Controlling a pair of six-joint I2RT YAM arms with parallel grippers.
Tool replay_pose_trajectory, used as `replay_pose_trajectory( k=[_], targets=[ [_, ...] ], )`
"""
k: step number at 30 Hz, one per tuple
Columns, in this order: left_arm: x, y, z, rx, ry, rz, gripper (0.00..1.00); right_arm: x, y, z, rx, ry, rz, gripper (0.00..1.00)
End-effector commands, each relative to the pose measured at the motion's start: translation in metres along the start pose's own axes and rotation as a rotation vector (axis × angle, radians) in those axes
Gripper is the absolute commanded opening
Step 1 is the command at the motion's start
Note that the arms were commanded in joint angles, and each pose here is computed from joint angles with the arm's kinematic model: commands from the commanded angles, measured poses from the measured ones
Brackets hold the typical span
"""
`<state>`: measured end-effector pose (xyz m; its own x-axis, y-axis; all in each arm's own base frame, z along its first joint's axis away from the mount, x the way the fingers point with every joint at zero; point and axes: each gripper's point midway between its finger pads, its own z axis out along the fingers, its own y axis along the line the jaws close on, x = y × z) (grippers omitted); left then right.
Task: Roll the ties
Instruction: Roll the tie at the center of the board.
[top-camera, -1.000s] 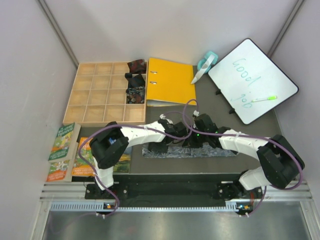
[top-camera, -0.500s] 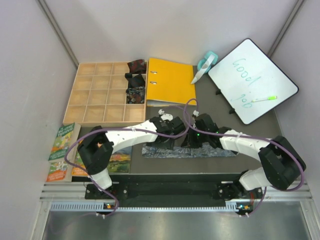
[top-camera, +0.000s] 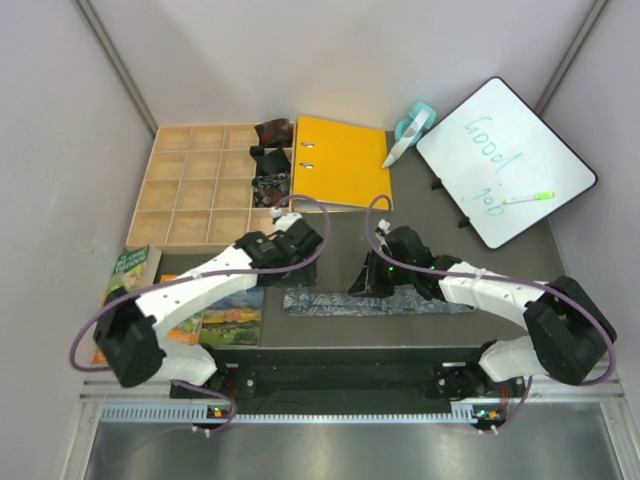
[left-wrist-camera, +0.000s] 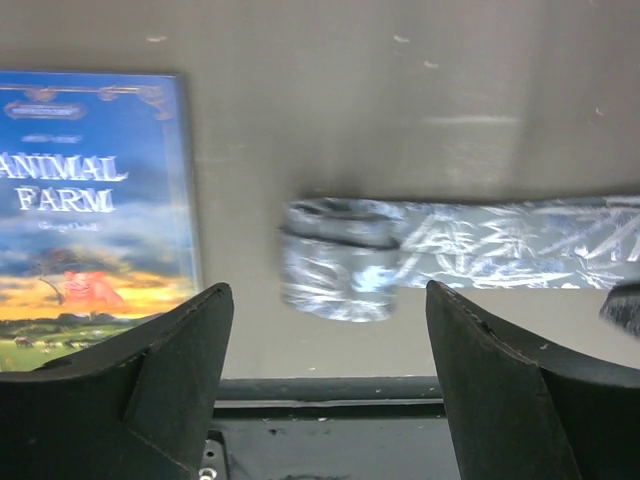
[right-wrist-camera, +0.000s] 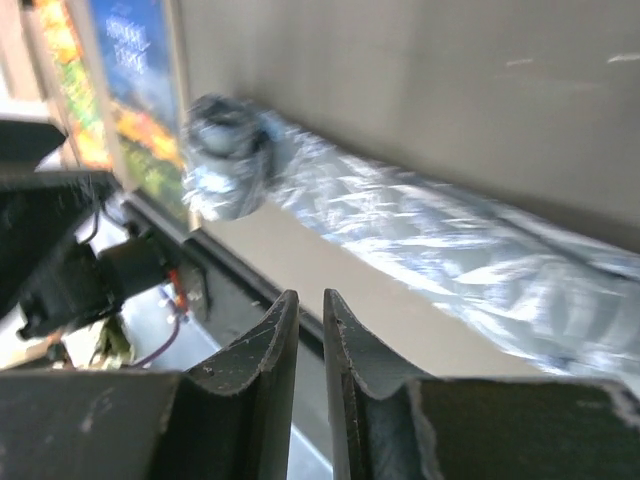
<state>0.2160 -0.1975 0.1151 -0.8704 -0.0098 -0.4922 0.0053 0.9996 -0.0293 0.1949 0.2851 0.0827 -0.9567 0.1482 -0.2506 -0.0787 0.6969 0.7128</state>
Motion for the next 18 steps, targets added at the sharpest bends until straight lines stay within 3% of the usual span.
replay_pose_trajectory(
  k=[1,10,18],
  targets=[
    [-0.007,0.028,-0.007,0.081,-0.027,-0.092,0.81,-0.006,0.062,0.006,-0.134,-0.006,-0.04,0.18],
    [-0.001,0.057,-0.008,0.137,-0.073,-0.201,0.79,0.01,0.118,0.051,-0.163,0.084,-0.079,0.16],
    [0.0,0.063,-0.007,0.147,-0.089,-0.234,0.77,0.014,0.123,0.076,-0.186,0.139,-0.072,0.16]
  ],
)
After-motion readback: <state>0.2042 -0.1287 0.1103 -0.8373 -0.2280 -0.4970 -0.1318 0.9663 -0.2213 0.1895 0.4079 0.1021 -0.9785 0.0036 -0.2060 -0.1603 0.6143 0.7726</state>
